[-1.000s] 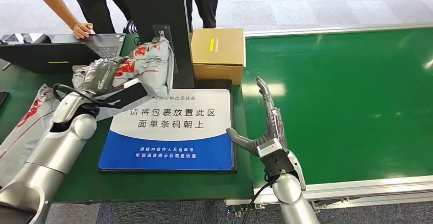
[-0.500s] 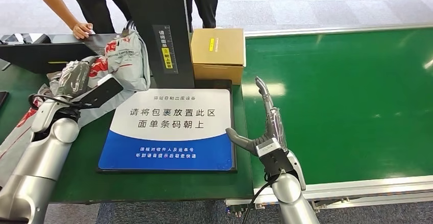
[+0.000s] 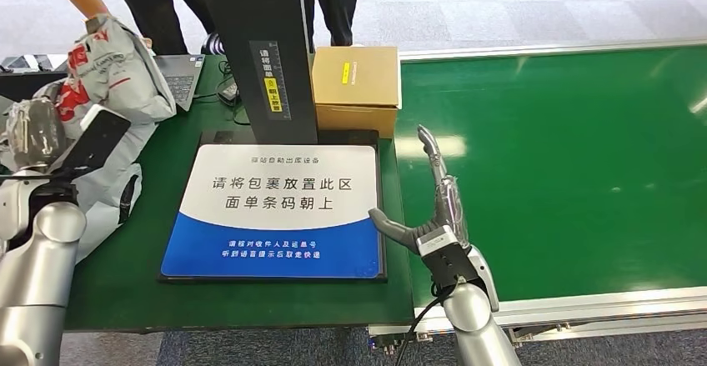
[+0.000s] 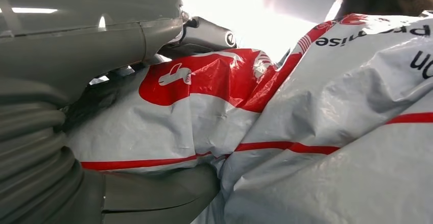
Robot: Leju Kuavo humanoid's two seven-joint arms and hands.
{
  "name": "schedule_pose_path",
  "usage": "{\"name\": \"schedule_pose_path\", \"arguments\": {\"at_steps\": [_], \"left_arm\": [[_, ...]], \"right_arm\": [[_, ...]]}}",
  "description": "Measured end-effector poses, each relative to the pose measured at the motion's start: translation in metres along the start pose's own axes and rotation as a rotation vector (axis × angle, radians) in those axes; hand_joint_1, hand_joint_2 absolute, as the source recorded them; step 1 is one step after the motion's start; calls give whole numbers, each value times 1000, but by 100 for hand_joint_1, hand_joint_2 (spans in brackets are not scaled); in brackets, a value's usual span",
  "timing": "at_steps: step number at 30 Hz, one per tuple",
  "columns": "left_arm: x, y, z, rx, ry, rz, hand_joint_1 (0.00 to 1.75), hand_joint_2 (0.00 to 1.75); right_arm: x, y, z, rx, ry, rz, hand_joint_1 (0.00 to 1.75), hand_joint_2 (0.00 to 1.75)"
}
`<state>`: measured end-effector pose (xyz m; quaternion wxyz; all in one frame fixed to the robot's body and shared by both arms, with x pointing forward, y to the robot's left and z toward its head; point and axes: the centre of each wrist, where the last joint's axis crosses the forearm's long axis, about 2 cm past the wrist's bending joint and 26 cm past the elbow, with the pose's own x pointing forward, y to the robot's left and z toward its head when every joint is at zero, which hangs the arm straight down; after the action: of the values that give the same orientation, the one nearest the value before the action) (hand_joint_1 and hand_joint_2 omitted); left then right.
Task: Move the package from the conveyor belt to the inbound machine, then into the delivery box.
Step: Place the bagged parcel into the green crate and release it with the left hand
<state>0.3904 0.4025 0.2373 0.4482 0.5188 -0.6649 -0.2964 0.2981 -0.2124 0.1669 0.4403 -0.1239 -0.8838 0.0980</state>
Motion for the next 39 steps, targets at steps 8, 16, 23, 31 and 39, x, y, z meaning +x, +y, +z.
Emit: {"name": "schedule_pose_path", "arguments": {"at_steps": [8, 16, 23, 31, 39], "left_arm": [[-24, 14, -2, 134, 126, -124, 175, 175], [-56, 31, -19, 280, 282, -286, 175, 175], [-77, 40, -40, 318, 395, -363, 140, 175], [-85, 45, -58, 293, 493, -405, 9, 175], [-90, 43, -60, 244, 530, -409, 0, 175]], "right_arm": [[0, 1, 0, -16, 1, 6, 0, 175], [1, 3, 1, -25, 2, 11, 0, 175], [2, 5, 0, -38, 2, 11, 0, 175], [2, 6, 1, -41, 3, 10, 0, 175], [2, 6, 1, -41, 4, 10, 0, 175]]}}
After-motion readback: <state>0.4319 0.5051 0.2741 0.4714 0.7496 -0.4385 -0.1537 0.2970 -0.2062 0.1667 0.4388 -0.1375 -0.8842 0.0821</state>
